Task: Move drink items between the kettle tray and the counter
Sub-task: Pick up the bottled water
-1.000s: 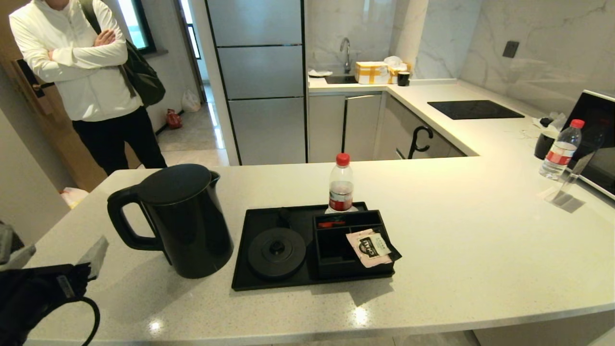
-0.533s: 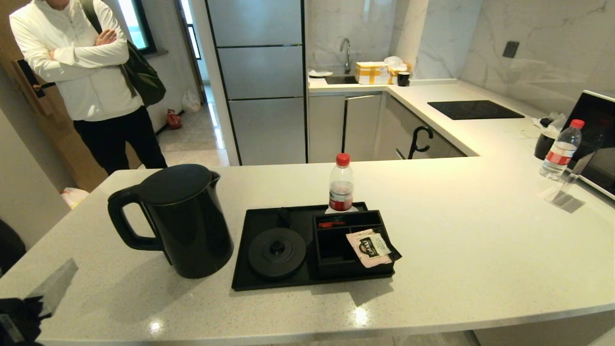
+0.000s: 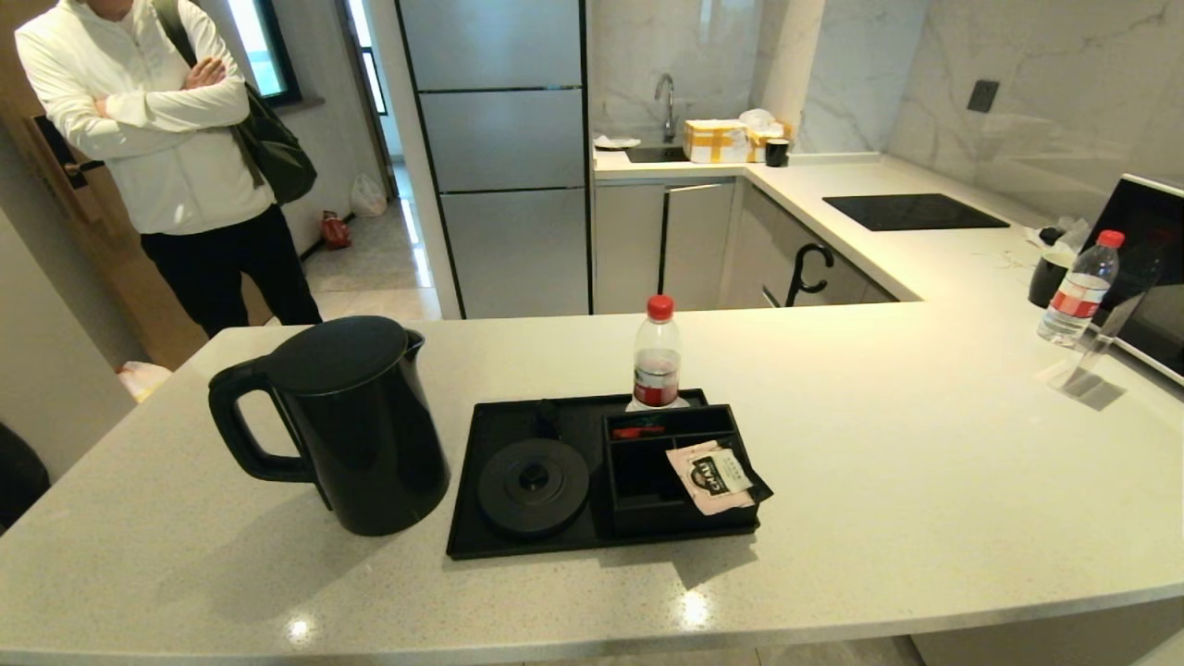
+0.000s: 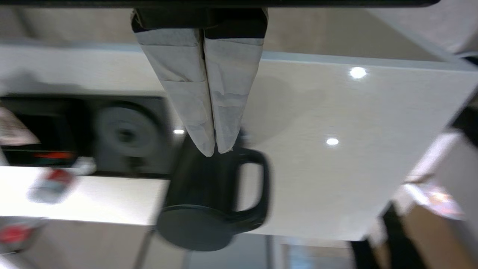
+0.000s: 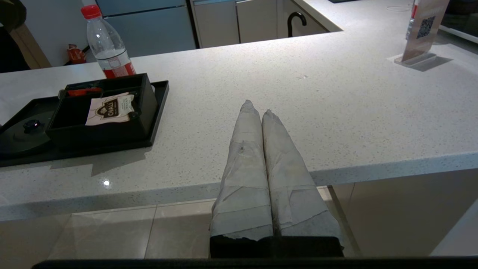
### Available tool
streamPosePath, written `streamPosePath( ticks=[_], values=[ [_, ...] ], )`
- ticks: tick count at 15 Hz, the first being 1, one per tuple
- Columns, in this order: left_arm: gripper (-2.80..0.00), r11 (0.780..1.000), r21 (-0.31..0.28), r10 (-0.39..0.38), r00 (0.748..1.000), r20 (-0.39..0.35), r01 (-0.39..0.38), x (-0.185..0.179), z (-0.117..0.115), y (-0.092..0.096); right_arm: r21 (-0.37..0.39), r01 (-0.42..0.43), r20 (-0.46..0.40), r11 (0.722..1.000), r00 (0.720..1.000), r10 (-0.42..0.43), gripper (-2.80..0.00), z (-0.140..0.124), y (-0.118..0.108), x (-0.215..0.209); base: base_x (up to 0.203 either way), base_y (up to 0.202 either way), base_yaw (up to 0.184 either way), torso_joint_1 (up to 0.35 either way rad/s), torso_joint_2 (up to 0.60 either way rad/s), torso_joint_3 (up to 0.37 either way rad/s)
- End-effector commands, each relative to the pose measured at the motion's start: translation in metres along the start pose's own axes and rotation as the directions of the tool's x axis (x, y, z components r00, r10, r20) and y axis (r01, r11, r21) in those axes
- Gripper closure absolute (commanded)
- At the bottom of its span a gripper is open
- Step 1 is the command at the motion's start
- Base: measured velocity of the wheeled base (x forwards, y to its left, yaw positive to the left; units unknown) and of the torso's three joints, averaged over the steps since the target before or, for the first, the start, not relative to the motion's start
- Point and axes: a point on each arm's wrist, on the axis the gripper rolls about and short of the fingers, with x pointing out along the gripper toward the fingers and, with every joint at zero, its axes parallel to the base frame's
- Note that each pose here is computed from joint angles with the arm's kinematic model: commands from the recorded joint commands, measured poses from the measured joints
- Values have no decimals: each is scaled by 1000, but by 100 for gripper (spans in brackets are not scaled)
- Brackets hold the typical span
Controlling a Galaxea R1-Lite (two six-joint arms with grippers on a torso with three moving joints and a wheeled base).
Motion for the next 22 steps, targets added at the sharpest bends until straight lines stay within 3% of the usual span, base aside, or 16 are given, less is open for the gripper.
streamPosePath(
  ticks=[1, 3, 7, 10, 13, 16, 18, 20, 22],
  values=[
    [0, 999, -29, -43, 999, -12, 43, -28, 10, -4, 0, 1, -33, 1000, 999, -1, 0, -9, 0, 2, 0, 0, 0, 0, 0, 0],
    [0, 992, -100, -81, 996, -34, 77, -46, 15, -7, 0, 1, -33, 1000, 999, -1, 0, -9, 0, 2, 0, 0, 0, 0, 0, 0],
    [0, 977, -147, -162, 984, -67, 151, -80, 3, 0, 0, 1, -33, 1000, 999, -1, 0, -9, 0, 2, 0, 0, 0, 0, 0, 0],
    [0, 979, -146, -153, 986, -69, 142, -93, -19, 2, 0, 1, -33, 1000, 999, -1, 0, -9, 0, 2, 0, 0, 0, 0, 0, 0],
    [0, 987, -135, -96, 991, -91, 84, -94, -49, 8, 0, 1, -33, 1000, 999, -1, 0, -9, 0, 2, 0, 0, 0, 0, 0, 0],
    [0, 995, -88, -56, 998, -22, 54, -78, -89, 11, 0, 1, -33, 1000, 999, -1, 0, -9, 0, 2, 0, 0, 0, 0, 0, 0],
    [0, 997, -70, -8, 996, 93, 15, -69, -90, 12, 0, 1, -33, 1000, 999, -1, 0, -9, 0, 2, 0, 0, 0, 0, 0, 0],
    [0, 998, -66, -4, 988, 156, 14, -59, -92, 12, 0, 1, -33, 1000, 999, -1, 0, -9, 0, 2, 0, 0, 0, 0, 0, 0],
    [0, 999, -28, -6, 963, 269, 14, -41, -99, 12, 0, 1, -33, 1000, 999, -1, 0, -9, 0, 2, 0, 0, 0, 0, 0, 0]
  ],
)
